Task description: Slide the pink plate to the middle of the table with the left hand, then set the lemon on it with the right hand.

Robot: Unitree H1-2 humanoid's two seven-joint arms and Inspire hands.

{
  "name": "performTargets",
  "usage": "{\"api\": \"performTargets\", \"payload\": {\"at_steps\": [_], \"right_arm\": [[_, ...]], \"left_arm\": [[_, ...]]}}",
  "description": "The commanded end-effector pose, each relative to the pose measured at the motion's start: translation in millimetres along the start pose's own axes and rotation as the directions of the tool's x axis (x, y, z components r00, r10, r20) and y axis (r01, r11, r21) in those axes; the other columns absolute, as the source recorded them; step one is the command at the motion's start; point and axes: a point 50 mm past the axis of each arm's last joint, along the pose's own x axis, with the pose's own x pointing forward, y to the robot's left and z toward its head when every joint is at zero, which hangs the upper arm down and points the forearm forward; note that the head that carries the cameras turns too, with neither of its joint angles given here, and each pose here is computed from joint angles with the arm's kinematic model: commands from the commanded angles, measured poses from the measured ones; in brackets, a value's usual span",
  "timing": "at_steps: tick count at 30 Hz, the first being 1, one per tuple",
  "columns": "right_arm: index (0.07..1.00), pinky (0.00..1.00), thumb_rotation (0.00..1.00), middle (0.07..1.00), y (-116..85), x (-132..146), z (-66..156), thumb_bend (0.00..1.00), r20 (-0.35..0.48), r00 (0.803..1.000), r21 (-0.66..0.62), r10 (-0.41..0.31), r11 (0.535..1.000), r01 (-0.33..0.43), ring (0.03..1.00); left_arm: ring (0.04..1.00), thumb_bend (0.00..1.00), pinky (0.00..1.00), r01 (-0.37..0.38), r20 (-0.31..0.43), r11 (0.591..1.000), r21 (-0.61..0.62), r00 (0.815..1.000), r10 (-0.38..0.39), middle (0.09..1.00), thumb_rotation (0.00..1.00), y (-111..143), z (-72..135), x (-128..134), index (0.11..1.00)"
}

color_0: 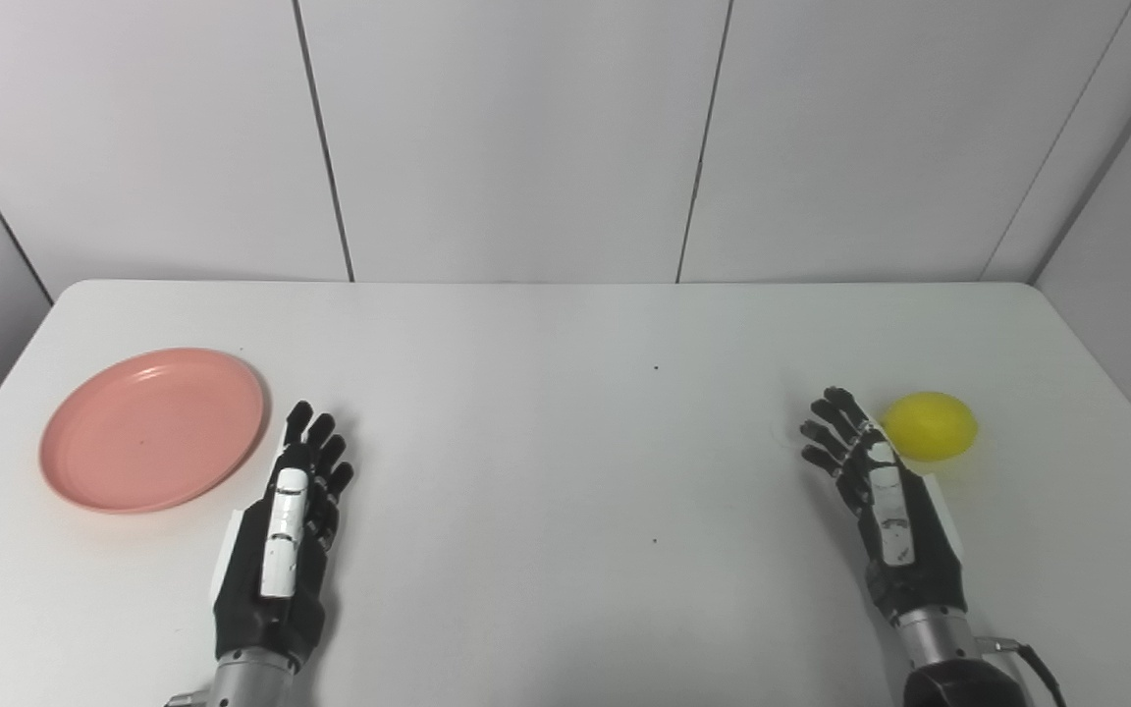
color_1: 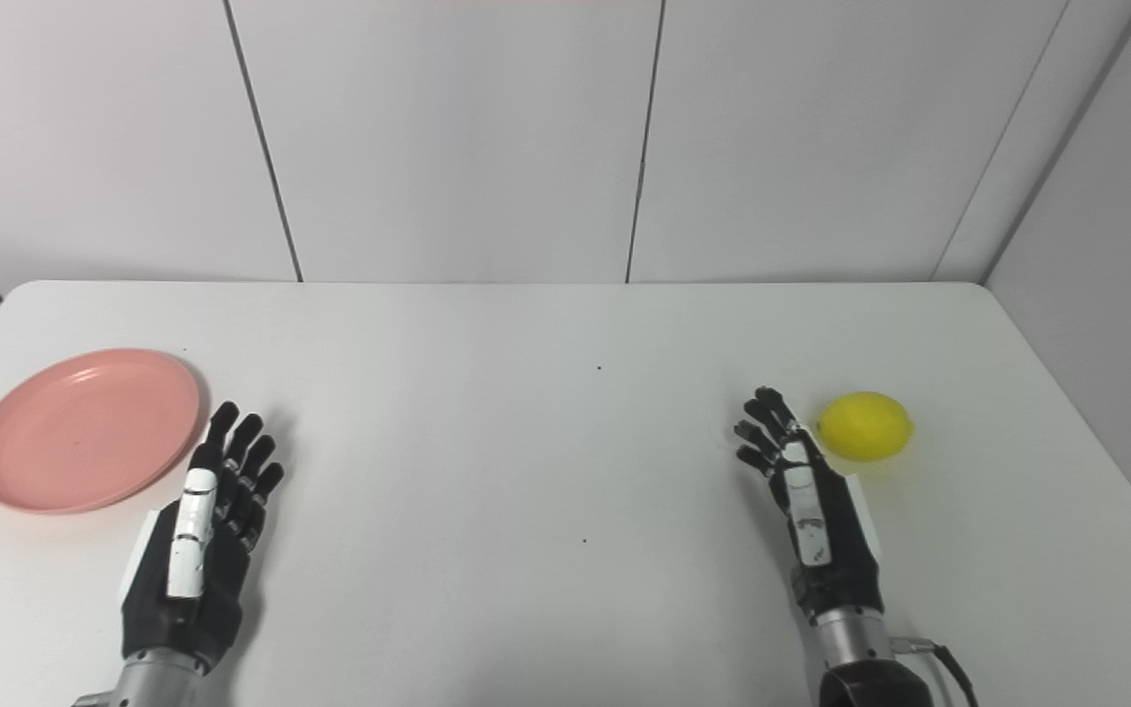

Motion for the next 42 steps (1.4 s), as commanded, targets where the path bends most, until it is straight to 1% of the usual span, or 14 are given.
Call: {"api": "performTargets", "payload": {"at_steps": [1, 5, 9, 14, 24, 33, 35, 36, 37, 39, 40, 42], "right_arm": [[0.890, 0.86, 1.00, 0.891, -18, -24, -31, 0.92, -0.103, 0.995, 0.007, -0.018, 1.000, 0.019, 0.866], [0.895, 0.88, 1.00, 0.897, -30, -24, -36, 0.92, -0.107, 0.994, 0.023, -0.012, 1.000, 0.015, 0.875], [0.904, 0.89, 1.00, 0.904, -40, -24, -39, 0.90, -0.105, 0.994, 0.020, -0.004, 1.000, 0.007, 0.886], [0.905, 0.89, 1.00, 0.905, -50, -24, -44, 0.90, -0.107, 0.994, 0.021, -0.003, 1.000, 0.005, 0.889], [0.896, 0.88, 1.00, 0.902, -57, -26, -50, 0.89, -0.109, 0.994, 0.027, -0.002, 1.000, 0.005, 0.881], [0.901, 0.87, 1.00, 0.908, -61, -27, -56, 0.88, -0.108, 0.994, 0.029, 0.010, 1.000, -0.006, 0.888], [0.901, 0.87, 1.00, 0.908, -61, -27, -57, 0.88, -0.107, 0.994, 0.031, 0.009, 1.000, -0.006, 0.887], [0.902, 0.87, 1.00, 0.908, -61, -28, -57, 0.87, -0.107, 0.994, 0.035, 0.010, 0.999, -0.007, 0.886], [0.899, 0.86, 1.00, 0.907, -61, -28, -57, 0.87, -0.107, 0.994, 0.039, 0.011, 0.999, -0.007, 0.884], [0.900, 0.86, 1.00, 0.908, -61, -30, -58, 0.87, -0.107, 0.994, 0.041, 0.015, 0.999, -0.011, 0.884], [0.902, 0.87, 1.00, 0.909, -61, -31, -58, 0.87, -0.108, 0.994, 0.040, 0.020, 0.999, -0.016, 0.886], [0.903, 0.87, 1.00, 0.910, -61, -32, -58, 0.87, -0.109, 0.994, 0.040, 0.026, 0.999, -0.021, 0.888]], "left_arm": [[1.000, 0.54, 1.00, -0.004, 0.060, 1.000, -0.014, 0.998, 0.005, 1.000, 0.84, -10, 3, -2, 1.000], [0.993, 0.55, 1.00, -0.013, 0.057, 1.000, -0.014, 0.998, 0.014, 0.989, 0.83, -12, -8, -1, 1.000], [0.980, 0.60, 1.00, -0.020, 0.053, 0.999, -0.033, 0.998, 0.022, 0.973, 0.78, -16, -20, 1, 1.000], [0.975, 0.64, 1.00, -0.021, 0.053, 0.999, -0.037, 0.998, 0.023, 0.968, 0.75, -20, -29, 1, 1.000], [0.970, 0.66, 1.00, -0.026, 0.052, 0.999, -0.027, 0.998, 0.028, 0.963, 0.75, -22, -37, 0, 1.000], [0.957, 0.62, 1.00, -0.033, 0.047, 0.999, -0.021, 0.998, 0.034, 0.956, 0.76, -23, -45, 0, 1.000], [0.956, 0.62, 1.00, -0.031, 0.055, 1.000, 0.000, 0.998, 0.031, 0.957, 0.77, -22, -46, 0, 1.000], [0.955, 0.62, 1.00, -0.025, 0.074, 0.999, 0.035, 0.997, 0.022, 0.957, 0.77, -22, -46, -1, 1.000], [0.946, 0.65, 1.00, -0.020, 0.089, 0.998, 0.060, 0.996, 0.015, 0.953, 0.80, -22, -46, -1, 1.000], [0.929, 0.66, 0.97, -0.009, 0.141, 0.993, 0.117, 0.990, -0.008, 0.934, 0.83, -21, -45, -2, 0.976], [0.910, 0.70, 0.94, -0.010, 0.169, 0.990, 0.143, 0.985, -0.015, 0.912, 0.84, -21, -44, -1, 0.938], [0.900, 0.73, 0.93, -0.024, 0.215, 0.983, 0.181, 0.977, -0.016, 0.900, 0.84, -19, -41, -1, 0.917]]}}
